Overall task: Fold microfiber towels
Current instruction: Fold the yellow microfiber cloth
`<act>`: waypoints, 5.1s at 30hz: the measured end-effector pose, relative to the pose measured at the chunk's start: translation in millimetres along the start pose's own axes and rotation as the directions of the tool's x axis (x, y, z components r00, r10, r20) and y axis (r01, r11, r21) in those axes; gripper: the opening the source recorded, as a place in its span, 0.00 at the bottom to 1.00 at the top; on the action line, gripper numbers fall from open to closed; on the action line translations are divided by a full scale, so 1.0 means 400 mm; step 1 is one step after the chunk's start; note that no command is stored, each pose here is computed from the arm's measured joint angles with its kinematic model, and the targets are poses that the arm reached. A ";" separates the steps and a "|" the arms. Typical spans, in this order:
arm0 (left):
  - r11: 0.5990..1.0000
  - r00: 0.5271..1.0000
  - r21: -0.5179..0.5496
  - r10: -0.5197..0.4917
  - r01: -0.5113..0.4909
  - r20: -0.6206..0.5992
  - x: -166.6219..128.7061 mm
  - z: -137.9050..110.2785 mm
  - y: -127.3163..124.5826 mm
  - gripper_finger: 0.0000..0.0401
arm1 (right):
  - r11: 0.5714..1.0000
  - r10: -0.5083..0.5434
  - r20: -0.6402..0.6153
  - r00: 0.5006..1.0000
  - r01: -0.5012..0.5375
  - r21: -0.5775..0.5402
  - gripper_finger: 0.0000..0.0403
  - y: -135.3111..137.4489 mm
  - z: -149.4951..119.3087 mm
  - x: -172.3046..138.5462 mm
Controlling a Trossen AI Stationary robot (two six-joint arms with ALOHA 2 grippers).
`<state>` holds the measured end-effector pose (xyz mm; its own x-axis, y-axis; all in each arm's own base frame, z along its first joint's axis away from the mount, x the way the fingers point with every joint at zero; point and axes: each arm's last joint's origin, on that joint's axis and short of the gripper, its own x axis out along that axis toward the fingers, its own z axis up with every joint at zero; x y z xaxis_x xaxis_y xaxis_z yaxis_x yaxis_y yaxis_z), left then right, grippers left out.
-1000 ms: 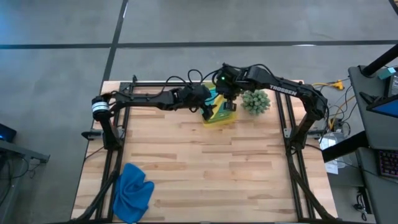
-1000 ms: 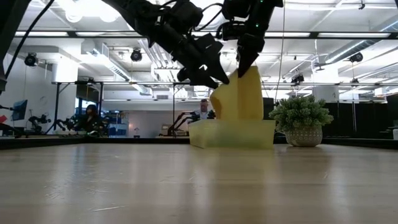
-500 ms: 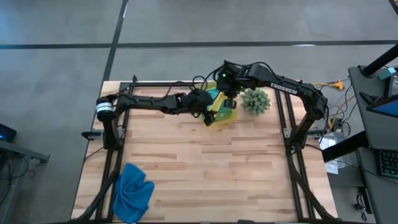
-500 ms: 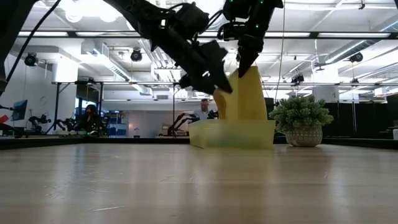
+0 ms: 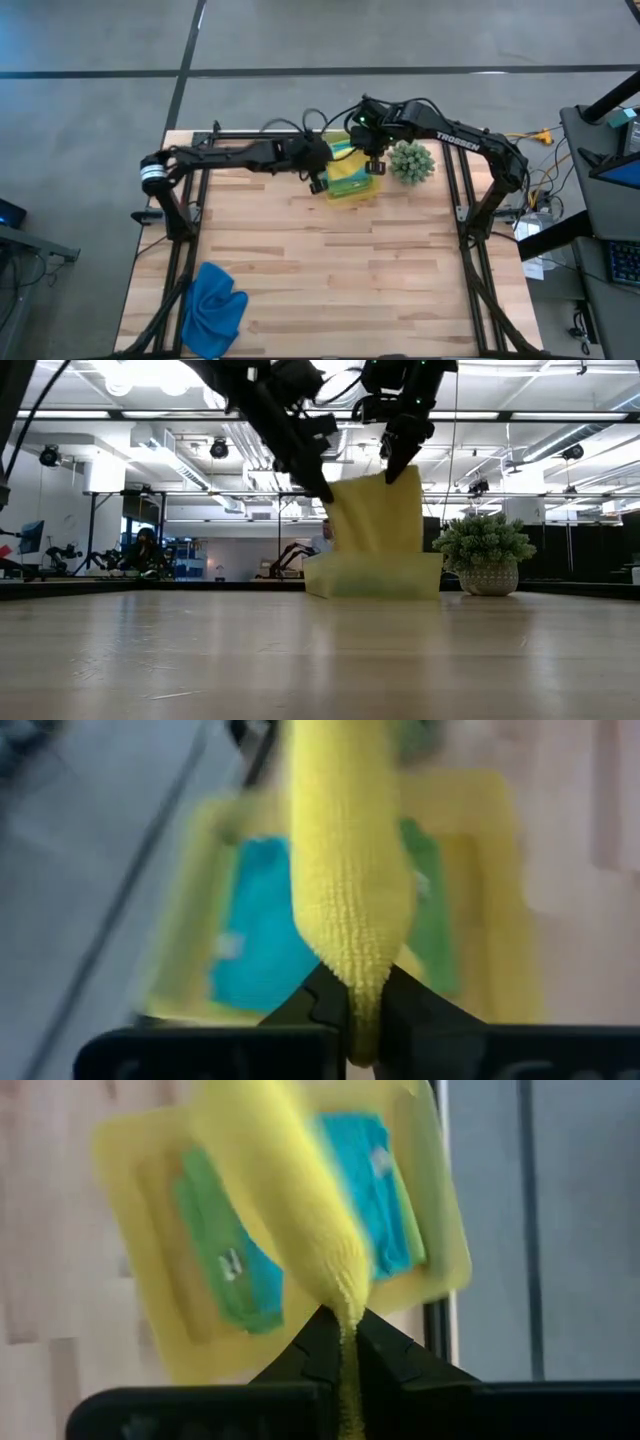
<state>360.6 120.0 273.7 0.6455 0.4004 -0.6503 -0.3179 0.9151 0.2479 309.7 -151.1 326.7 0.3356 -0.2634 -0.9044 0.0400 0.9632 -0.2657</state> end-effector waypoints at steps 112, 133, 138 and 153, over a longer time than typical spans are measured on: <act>0.712 0.719 -0.109 -0.694 0.693 0.038 -0.227 -0.408 -0.604 0.00 | 0.869 0.462 0.278 0.842 -0.493 0.050 0.02 0.778 -0.044 0.191; 0.830 0.868 -0.258 -0.487 0.495 0.098 -0.233 -0.495 -0.503 0.00 | 0.801 0.493 0.320 0.809 -0.566 0.196 0.02 0.579 0.013 0.272; 0.853 0.891 -0.256 -0.445 0.454 0.095 -0.230 -0.502 -0.498 0.00 | 0.802 0.474 0.317 0.821 -0.552 0.230 0.02 0.555 0.028 0.296; 0.846 0.914 -0.356 -0.399 0.397 0.070 -0.234 -0.518 -0.487 0.00 | 0.641 0.531 0.386 0.754 -0.655 0.399 0.02 0.489 0.042 0.334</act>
<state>218.2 -105.6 137.5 0.7655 0.0041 -0.6434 -0.2605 0.9163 -0.3042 378.1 2.8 159.4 0.6375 0.3333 -0.6946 0.1808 0.8117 0.5554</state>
